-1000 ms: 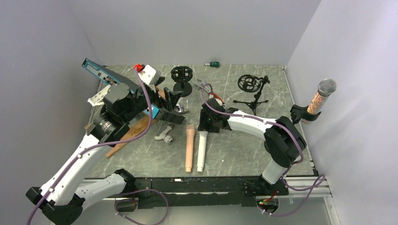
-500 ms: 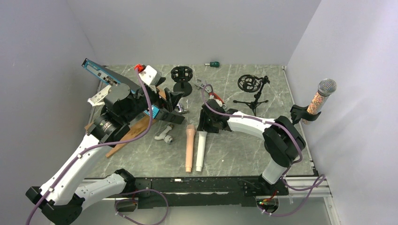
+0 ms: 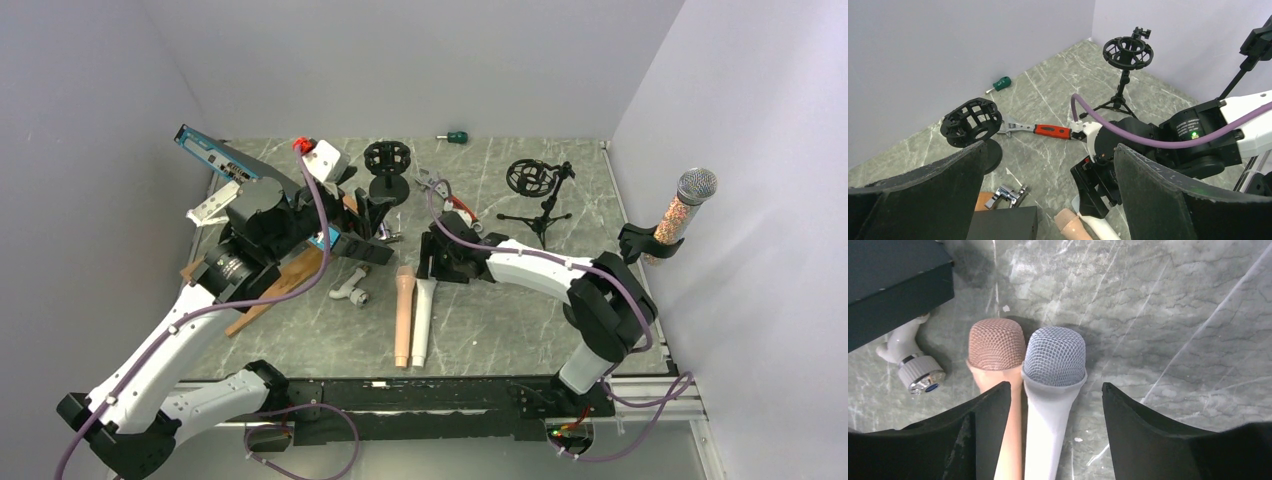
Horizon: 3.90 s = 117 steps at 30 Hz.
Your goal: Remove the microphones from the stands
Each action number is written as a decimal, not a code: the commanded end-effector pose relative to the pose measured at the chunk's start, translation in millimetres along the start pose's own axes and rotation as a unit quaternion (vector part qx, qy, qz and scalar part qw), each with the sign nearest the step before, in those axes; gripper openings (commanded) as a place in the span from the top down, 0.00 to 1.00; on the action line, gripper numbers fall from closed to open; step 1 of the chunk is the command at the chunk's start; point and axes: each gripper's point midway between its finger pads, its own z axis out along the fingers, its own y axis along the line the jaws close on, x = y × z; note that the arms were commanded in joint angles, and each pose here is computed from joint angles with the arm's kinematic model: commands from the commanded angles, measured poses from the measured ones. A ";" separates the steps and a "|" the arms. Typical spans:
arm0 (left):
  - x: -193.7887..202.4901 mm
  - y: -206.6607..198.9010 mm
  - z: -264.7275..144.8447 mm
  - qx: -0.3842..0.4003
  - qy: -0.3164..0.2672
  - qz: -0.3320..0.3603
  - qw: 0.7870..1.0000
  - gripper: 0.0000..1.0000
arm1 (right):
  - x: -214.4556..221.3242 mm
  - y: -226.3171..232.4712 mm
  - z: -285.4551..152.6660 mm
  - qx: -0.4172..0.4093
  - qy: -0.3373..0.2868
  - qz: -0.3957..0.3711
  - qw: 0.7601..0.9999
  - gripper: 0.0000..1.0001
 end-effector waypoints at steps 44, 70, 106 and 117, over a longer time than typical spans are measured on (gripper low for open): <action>-1.9 -15.8 7.1 0.023 -0.008 0.012 1.000 0.01 | -224.9 -115.9 -275.8 0.127 -0.354 0.060 0.925 0.06; 0.0 -25.1 8.2 0.033 -0.001 0.029 0.999 0.01 | -226.0 -126.1 -217.1 0.016 -0.316 0.176 0.932 0.31; 30.2 -71.3 37.8 0.088 0.058 -0.022 0.994 0.01 | -140.4 -45.1 -254.0 -0.223 -0.235 0.095 0.941 0.17; 34.4 -125.0 46.0 0.097 -0.074 -0.146 0.982 0.01 | -139.8 -71.7 -307.1 -0.102 -0.304 0.018 0.947 0.01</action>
